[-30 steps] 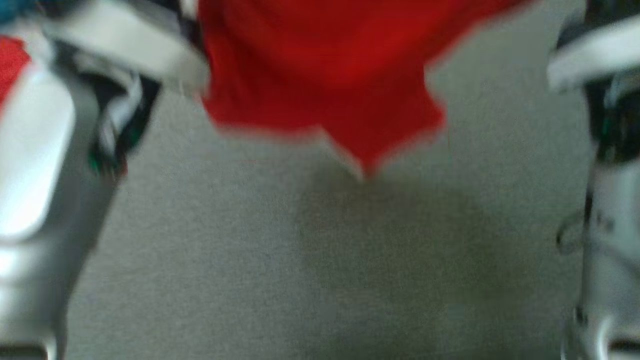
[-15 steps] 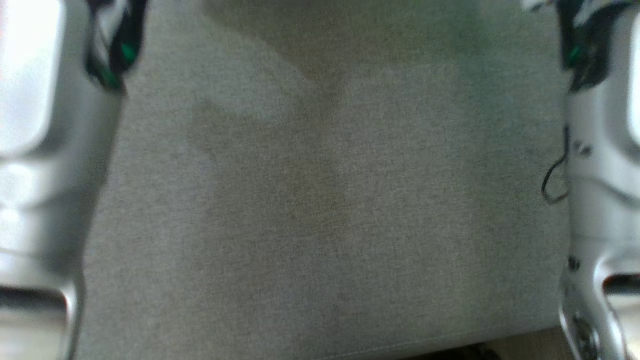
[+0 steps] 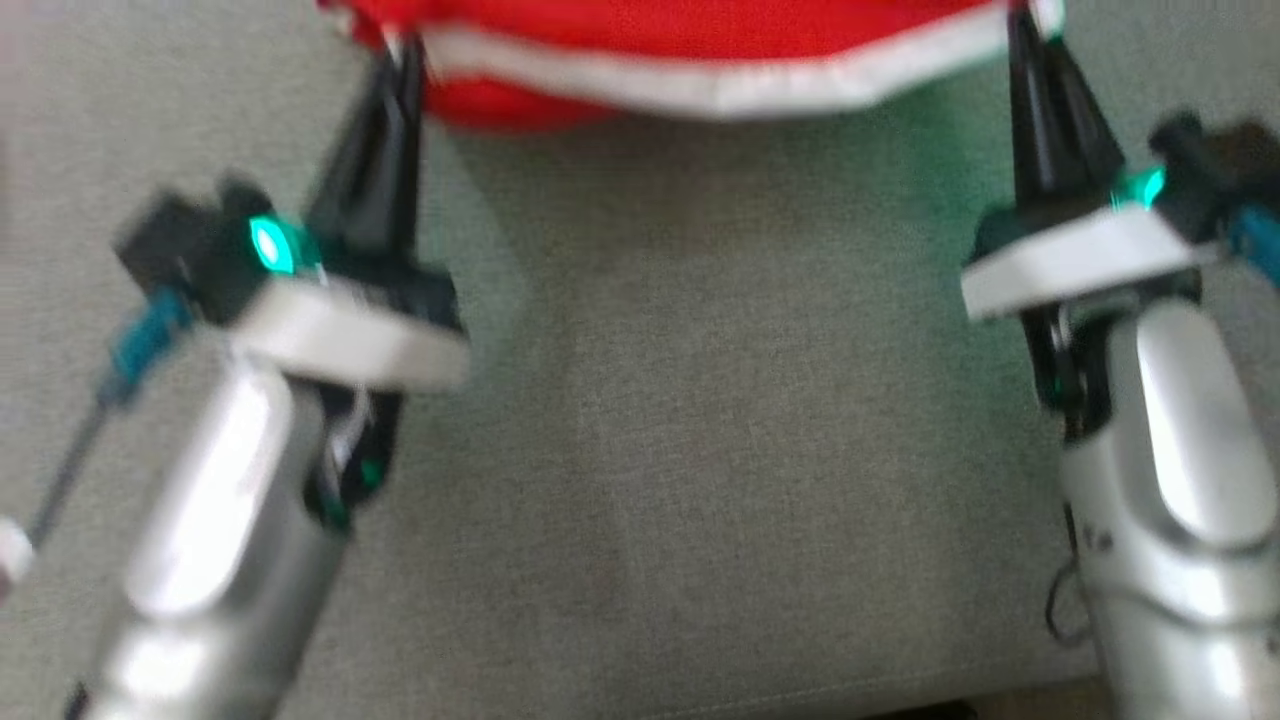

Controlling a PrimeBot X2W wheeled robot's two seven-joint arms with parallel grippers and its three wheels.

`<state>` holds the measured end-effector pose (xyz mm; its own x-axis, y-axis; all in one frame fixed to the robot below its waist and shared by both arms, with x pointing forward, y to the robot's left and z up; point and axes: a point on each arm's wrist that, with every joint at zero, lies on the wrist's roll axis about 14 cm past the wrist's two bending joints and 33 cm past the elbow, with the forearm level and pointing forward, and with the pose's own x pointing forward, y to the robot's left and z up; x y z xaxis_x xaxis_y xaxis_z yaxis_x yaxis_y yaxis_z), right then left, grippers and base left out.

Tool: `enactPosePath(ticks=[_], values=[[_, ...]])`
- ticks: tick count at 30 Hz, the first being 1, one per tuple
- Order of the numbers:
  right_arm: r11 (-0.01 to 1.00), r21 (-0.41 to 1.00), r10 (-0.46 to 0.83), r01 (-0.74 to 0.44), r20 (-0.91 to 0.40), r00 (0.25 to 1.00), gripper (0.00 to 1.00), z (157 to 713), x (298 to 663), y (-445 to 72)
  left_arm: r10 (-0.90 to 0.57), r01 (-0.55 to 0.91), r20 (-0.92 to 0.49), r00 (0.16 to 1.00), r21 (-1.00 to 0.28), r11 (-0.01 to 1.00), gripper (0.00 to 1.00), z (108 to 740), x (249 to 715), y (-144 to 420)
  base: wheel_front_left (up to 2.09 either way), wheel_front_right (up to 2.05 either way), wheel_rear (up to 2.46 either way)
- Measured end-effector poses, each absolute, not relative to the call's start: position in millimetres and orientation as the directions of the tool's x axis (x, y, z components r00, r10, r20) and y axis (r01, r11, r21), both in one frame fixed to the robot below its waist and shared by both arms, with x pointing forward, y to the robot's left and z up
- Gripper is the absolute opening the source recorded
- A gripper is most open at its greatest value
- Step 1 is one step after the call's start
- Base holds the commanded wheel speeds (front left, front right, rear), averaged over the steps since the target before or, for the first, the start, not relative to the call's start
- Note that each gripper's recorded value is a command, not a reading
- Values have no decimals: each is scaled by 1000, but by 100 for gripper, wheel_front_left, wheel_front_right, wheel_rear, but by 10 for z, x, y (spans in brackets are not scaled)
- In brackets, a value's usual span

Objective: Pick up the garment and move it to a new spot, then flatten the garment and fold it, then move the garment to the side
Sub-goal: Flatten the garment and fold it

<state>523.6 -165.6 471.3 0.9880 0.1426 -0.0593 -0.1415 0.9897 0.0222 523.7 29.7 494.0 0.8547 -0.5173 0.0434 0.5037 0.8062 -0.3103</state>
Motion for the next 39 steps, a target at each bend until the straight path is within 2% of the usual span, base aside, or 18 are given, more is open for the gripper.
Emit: enactPosePath(ticks=[12,17,21,29,35,39], values=[[997,43,73,-70,-62,995,0,5008,4187,-1815,-476,476,88,875,-333,814,0,5339,4234,402,0,0,0],[999,39,22,-19,-79,997,0,5125,3724,-1954,-503,484,42,863,-357,799,0,5362,3761,355,0,0,0],[1000,29,7,-4,-102,995,0,5169,3555,-1996,-526,479,-10,850,-399,782,0,5280,3488,293,0,0,0],[999,-3,32,-33,-176,984,0,5018,3769,-1927,-516,396,-129,847,-494,774,0,4949,3367,226,0,0,0],[993,-42,98,-110,-229,969,0,4836,4301,-1720,-486,282,-244,839,-569,773,0,4568,3372,227,0,0,0],[977,-86,168,-196,-256,952,0,4774,4701,-1540,-444,211,-251,860,-617,758,0,4518,3533,276,0,0,0]])
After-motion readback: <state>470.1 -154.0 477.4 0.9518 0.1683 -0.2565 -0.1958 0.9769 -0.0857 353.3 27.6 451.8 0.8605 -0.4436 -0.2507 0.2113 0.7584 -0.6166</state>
